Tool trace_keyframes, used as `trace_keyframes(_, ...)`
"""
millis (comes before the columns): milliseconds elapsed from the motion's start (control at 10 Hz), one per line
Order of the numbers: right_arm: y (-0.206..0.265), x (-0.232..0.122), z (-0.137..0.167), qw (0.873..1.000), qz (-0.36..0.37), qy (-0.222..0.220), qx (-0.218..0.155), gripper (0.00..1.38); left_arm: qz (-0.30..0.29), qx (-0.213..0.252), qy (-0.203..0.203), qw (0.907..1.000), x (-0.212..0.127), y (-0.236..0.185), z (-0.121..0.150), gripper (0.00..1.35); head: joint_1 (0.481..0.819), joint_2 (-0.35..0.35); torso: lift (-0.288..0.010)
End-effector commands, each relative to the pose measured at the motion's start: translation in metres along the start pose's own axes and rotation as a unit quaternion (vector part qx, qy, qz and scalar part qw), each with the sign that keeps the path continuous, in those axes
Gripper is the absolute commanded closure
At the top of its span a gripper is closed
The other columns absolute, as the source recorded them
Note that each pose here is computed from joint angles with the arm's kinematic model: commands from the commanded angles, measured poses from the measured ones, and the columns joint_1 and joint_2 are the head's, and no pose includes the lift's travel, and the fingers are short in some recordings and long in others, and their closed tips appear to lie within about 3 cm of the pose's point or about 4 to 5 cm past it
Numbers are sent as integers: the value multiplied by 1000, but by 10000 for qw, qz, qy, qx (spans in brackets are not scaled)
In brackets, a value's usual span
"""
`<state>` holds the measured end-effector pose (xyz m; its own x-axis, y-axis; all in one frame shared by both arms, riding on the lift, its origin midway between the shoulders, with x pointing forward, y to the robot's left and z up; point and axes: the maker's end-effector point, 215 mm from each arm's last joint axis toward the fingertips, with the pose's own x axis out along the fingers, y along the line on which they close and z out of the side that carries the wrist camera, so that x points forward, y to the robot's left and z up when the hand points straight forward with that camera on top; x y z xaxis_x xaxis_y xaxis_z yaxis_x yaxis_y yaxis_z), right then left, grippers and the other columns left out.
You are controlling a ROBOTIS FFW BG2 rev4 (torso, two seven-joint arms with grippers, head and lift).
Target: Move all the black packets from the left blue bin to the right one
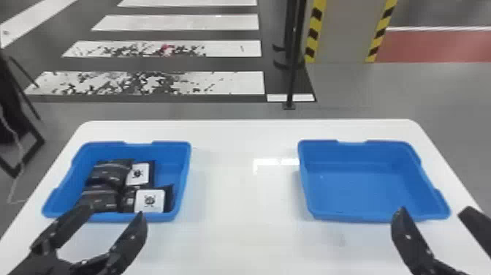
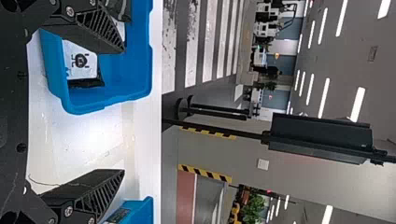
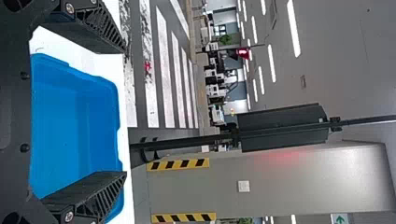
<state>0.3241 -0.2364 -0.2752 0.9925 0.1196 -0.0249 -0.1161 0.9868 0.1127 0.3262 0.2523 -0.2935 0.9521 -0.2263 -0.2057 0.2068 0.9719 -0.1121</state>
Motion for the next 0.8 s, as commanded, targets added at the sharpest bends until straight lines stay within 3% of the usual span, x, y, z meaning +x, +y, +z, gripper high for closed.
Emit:
trace_keyframes(0,0,0,0,10000,-10,-3,11,96,7,7,2,10000,0,1,0,140,695,29,-140)
trace_keyframes(700,-1,0,0,10000,-11,-3,12,98,-2,-11,23,10000,1,0,-1,140,695,29,-140)
